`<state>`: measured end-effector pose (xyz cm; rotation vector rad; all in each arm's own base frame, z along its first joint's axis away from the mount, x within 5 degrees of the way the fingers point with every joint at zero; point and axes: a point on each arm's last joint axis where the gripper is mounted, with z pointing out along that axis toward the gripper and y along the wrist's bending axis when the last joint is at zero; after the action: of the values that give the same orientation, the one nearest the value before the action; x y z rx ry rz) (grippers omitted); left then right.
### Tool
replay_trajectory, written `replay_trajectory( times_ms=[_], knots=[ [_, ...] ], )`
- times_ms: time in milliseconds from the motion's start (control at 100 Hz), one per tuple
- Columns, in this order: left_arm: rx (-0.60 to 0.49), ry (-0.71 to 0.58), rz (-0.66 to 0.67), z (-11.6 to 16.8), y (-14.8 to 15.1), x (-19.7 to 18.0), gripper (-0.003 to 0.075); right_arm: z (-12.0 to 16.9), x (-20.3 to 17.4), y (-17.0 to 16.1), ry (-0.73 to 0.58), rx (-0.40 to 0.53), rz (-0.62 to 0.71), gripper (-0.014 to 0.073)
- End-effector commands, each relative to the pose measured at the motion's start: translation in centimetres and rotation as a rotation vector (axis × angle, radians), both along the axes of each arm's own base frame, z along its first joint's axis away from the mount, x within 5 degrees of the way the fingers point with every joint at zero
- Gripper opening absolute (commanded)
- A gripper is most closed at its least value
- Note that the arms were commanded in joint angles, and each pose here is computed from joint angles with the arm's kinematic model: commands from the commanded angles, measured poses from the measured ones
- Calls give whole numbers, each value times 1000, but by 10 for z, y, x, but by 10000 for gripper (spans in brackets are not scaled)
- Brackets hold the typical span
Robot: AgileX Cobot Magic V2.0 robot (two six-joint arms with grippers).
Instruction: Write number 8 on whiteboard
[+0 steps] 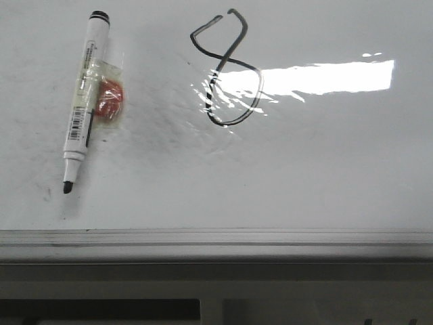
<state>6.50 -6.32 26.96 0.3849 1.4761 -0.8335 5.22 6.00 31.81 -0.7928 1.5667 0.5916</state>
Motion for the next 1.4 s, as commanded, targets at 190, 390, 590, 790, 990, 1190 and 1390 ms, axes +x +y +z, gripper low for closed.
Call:
replay_trajectory(
  times_ms=[190,390,590,790,990,1190,1390],
  knots=[
    [-49,-60,5,-7,12,-10,-20,-29,-21,-29,-127,133,17,-63],
    [-55,-24,4,-13,11,-10,-20,-44,-23,-32,-124,134,16,-63],
    [-55,-24,4,-13,11,-10,-20,-49,-22,-31,-116,121,16,-63],
    [-55,-24,4,-13,11,-10,-20,-52,-21,-30,-110,112,16,-63],
    [-55,-24,4,-13,11,-10,-20,-52,-21,-30,-110,112,16,-63],
    [-55,-24,4,-13,11,-10,-20,-52,-21,-30,-110,112,16,-63],
    [10,-116,124,-14,17,-5,-20,-52,-21,-30,-110,112,16,-63]
  ],
)
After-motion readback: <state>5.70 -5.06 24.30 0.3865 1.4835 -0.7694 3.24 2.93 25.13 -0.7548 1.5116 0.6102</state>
